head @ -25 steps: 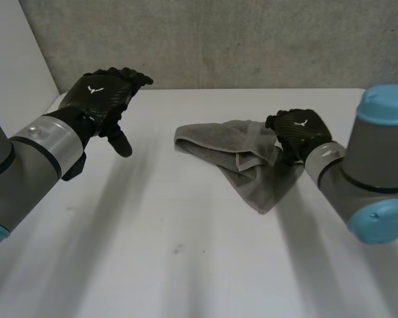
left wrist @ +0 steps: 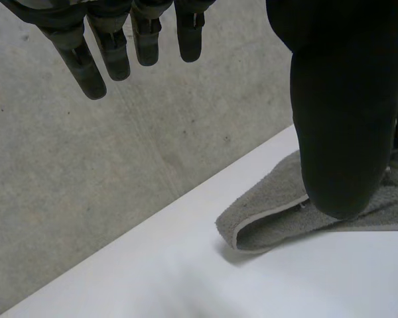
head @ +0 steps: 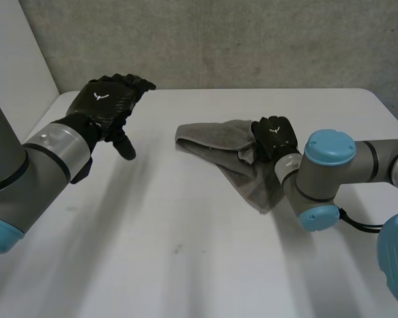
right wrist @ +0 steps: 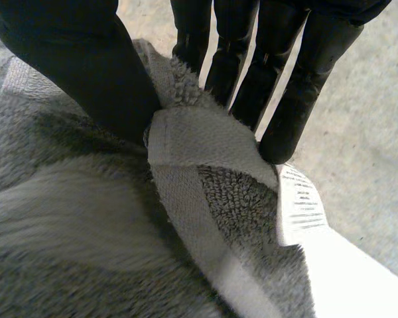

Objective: Fold the towel.

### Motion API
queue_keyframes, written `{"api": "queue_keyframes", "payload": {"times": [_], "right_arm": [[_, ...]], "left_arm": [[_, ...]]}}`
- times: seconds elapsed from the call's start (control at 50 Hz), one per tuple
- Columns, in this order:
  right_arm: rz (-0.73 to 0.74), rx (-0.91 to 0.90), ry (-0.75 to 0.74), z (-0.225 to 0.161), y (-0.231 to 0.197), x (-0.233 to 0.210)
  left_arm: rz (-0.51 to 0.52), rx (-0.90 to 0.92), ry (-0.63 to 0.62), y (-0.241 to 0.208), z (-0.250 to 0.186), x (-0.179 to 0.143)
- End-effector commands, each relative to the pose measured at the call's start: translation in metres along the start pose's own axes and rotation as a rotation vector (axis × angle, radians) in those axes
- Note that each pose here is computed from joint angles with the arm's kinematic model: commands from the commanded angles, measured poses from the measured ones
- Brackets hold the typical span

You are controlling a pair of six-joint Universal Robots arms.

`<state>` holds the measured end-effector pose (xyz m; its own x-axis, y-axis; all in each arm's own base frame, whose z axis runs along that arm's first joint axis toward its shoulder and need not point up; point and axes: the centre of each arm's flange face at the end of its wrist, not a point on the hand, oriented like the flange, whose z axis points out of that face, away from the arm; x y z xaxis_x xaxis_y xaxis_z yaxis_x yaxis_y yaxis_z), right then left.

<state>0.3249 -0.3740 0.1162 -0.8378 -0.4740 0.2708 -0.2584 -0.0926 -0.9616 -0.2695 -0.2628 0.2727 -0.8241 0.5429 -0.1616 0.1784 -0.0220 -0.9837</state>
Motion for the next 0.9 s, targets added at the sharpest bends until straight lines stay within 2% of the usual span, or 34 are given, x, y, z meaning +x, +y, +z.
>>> {"api": "queue_keyframes", "payload": {"times": [0.02,0.04,0.08,0.1,0.18,0.22,0.26,0.28,0.32,0.34,0.36,0.38,0.4,0.42,0.44,0.48,0.5,0.54,0.6,0.64,0.68,0.9], "right_arm": [[-0.048,0.156,0.034,-0.006,-0.076,0.019],[-0.048,0.157,0.034,-0.006,-0.076,0.019],[-0.057,0.252,0.05,-0.016,-0.123,0.027],[-0.057,0.252,0.051,-0.016,-0.123,0.027],[-0.072,0.389,0.052,-0.037,-0.186,0.037],[-0.079,0.417,0.045,-0.044,-0.2,0.038],[-0.093,0.432,0.044,-0.051,-0.211,0.041],[-0.108,0.447,0.049,-0.058,-0.222,0.043],[-0.126,0.459,0.054,-0.065,-0.232,0.045],[-0.146,0.469,0.062,-0.071,-0.24,0.047],[-0.146,0.469,0.062,-0.071,-0.24,0.047],[-0.163,0.477,0.066,-0.078,-0.247,0.047],[-0.175,0.486,0.069,-0.085,-0.254,0.046],[-0.175,0.486,0.069,-0.085,-0.254,0.046],[-0.18,0.487,0.057,-0.092,-0.258,0.041],[-0.182,0.486,0.039,-0.098,-0.262,0.034],[-0.184,0.479,0.025,-0.103,-0.262,0.029],[-0.188,0.472,0.014,-0.108,-0.263,0.025],[-0.189,0.46,-0.001,-0.117,-0.262,0.02],[-0.188,0.466,-0.007,-0.125,-0.265,0.018],[-0.185,0.467,-0.021,-0.137,-0.266,0.014],[-0.18,0.389,-0.052,-0.153,-0.241,0.006]], "left_arm": [[-0.001,-0.008,0.0,0.006,0.004,0.0],[-0.004,-0.004,-0.004,0.007,0.006,0.0],[-0.01,0.002,-0.008,0.009,0.009,-0.001],[-0.014,0.004,-0.015,0.012,0.011,-0.001],[-0.032,-0.003,-0.017,0.018,0.016,-0.001],[-0.064,-0.017,-0.016,0.024,0.018,-0.001],[-0.186,-0.047,-0.021,0.034,0.021,0.001],[-0.187,-0.047,-0.021,0.034,0.021,0.001],[-0.358,-0.079,-0.057,0.046,0.024,-0.001],[-0.359,-0.079,-0.057,0.046,0.024,-0.001],[-0.452,-0.093,-0.074,0.052,0.026,-0.001],[-0.453,-0.093,-0.074,0.052,0.026,-0.001],[-0.543,-0.11,-0.084,0.059,0.028,-0.001],[-0.63,-0.132,-0.085,0.065,0.029,0.002],[-0.631,-0.132,-0.085,0.065,0.029,0.002],[-0.771,-0.197,-0.072,0.078,0.028,0.015],[-0.772,-0.197,-0.072,0.078,0.028,0.015],[-0.875,-0.269,-0.024,0.087,0.022,0.038],[-0.91,-0.291,0.0,0.089,0.02,0.048],[-0.959,-0.331,0.031,0.096,0.017,0.065],[-0.974,-0.348,0.047,0.099,0.016,0.074],[-1.058,-0.459,0.206,0.106,-0.001,0.125]]}}
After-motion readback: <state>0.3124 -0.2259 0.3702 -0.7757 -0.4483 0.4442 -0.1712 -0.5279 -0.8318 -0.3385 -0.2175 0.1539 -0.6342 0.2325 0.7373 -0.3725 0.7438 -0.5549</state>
